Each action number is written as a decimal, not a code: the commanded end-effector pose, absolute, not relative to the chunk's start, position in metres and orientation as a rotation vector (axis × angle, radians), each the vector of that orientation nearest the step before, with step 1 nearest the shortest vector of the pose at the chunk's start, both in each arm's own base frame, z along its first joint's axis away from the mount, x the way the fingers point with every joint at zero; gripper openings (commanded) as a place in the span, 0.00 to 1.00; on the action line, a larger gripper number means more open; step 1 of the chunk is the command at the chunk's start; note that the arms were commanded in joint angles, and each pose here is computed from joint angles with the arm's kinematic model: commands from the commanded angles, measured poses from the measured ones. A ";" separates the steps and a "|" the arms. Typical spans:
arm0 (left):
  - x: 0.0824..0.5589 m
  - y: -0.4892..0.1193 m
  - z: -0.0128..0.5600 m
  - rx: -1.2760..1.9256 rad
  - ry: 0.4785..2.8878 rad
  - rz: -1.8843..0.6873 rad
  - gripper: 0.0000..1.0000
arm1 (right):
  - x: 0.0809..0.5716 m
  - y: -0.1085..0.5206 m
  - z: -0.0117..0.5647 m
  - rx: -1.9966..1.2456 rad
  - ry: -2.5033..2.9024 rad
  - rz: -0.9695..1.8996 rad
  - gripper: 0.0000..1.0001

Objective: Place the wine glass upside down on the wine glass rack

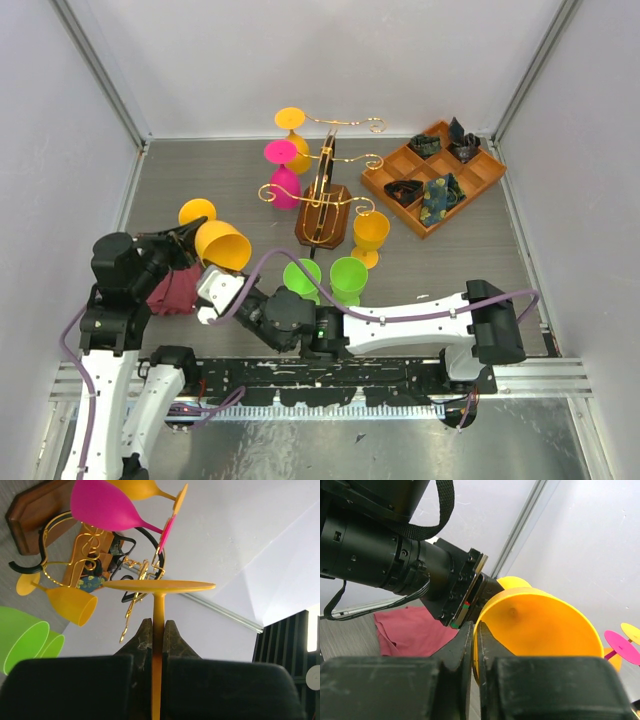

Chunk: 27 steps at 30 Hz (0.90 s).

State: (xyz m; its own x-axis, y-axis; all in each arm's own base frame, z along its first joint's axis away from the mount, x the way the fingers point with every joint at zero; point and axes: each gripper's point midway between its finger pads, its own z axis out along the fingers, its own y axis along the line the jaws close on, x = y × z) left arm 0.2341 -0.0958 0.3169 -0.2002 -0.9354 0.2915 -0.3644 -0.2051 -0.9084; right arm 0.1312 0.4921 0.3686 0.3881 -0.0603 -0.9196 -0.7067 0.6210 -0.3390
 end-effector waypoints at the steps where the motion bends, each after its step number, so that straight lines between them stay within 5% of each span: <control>1: 0.242 -0.100 0.341 -1.376 1.492 -1.476 0.00 | 0.135 0.484 0.378 -0.756 1.142 0.482 0.18; 12: 0.297 -0.092 0.370 -1.048 1.490 -1.258 0.00 | 0.135 0.440 0.359 -0.764 1.288 0.407 0.55; 27: 0.313 -0.053 0.406 -0.292 1.346 -0.555 0.00 | 0.137 0.349 0.376 -0.589 1.580 0.295 0.69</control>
